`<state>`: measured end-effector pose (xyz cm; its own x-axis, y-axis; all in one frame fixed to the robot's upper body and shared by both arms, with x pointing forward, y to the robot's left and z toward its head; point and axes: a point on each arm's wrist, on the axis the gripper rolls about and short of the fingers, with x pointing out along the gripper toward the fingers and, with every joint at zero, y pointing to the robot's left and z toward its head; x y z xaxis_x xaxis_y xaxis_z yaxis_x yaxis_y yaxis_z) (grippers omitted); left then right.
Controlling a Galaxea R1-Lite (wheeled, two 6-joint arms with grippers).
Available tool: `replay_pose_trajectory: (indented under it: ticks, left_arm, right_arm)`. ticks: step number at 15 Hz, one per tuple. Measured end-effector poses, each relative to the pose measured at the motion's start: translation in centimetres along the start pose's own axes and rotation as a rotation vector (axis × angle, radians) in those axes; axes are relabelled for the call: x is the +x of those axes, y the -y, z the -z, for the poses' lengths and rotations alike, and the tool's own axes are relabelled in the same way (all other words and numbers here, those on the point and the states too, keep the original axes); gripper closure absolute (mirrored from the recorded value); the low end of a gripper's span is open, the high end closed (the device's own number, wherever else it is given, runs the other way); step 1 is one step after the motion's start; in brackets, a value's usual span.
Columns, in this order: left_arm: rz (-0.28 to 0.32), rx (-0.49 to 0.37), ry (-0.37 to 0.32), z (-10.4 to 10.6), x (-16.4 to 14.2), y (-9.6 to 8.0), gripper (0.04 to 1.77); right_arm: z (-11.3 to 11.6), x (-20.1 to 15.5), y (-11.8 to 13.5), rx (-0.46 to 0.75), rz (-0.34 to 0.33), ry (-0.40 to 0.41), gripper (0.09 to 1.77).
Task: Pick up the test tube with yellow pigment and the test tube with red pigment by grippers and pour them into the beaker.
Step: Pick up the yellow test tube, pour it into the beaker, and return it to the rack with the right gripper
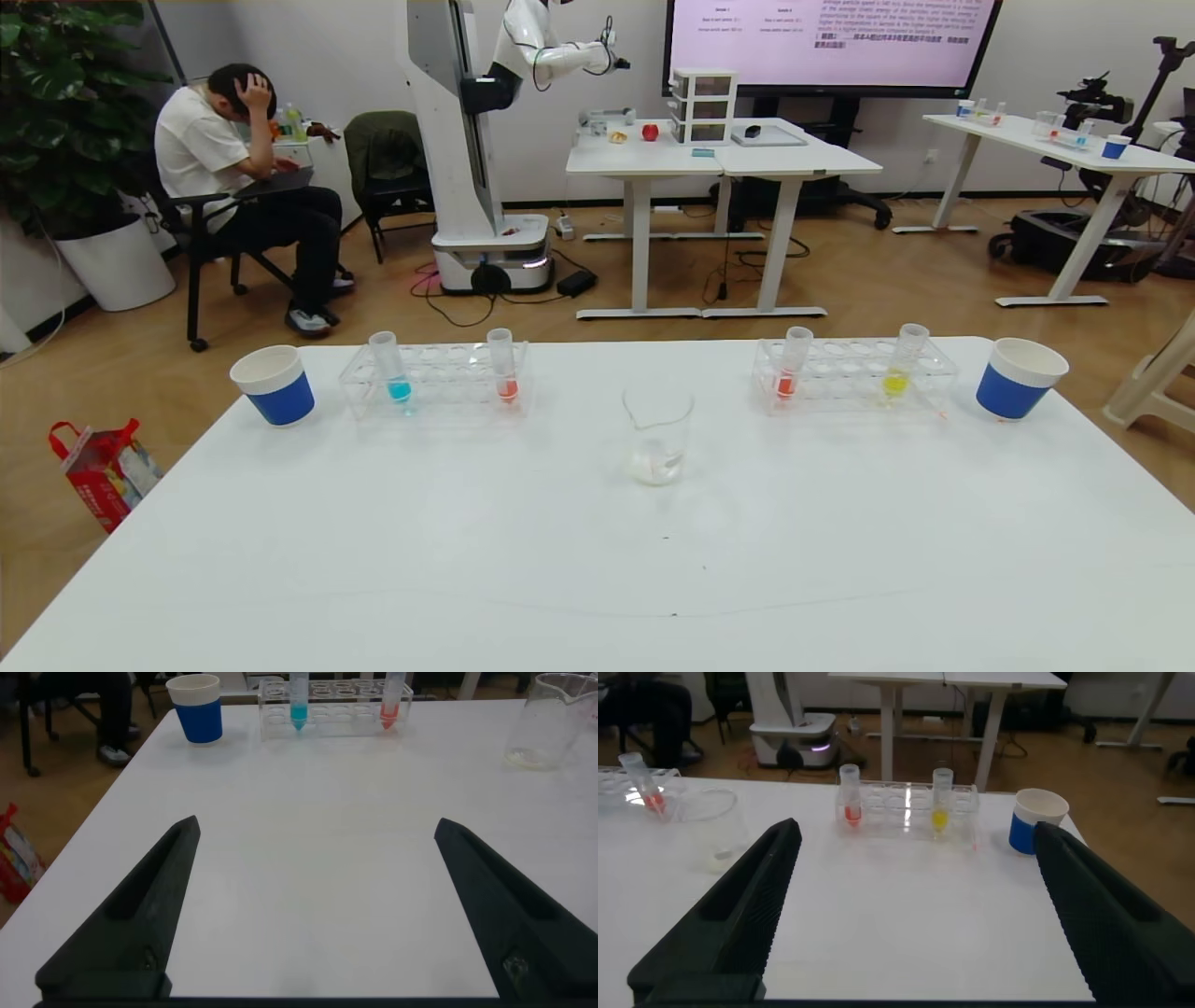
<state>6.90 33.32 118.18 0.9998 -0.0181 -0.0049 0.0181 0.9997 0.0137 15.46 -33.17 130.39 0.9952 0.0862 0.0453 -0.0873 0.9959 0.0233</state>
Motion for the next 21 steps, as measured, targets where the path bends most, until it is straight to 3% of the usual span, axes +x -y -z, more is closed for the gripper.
replay_pose_trajectory:
  ticks: [3,6,14,21]
  left_arm:
    - [0.0,0.0,0.0,0.0,0.0,0.0,0.06]
    - [0.0,0.0,0.0,0.0,0.0,0.0,0.06]
    - [0.0,0.0,0.0,0.0,0.0,0.0,0.06]
    - [0.0,0.0,0.0,0.0,0.0,0.0,0.06]
  right_arm:
    - [-0.8,5.5,0.0,0.009,-0.016,-0.023,0.14]
    - [0.2,10.9,0.2,0.012,-0.031,-0.046,0.14]
    - [6.8,24.7,2.4,0.016,0.001,-0.099,0.14]
    - [13.2,29.3,5.4,0.012,0.073,-0.083,0.14]
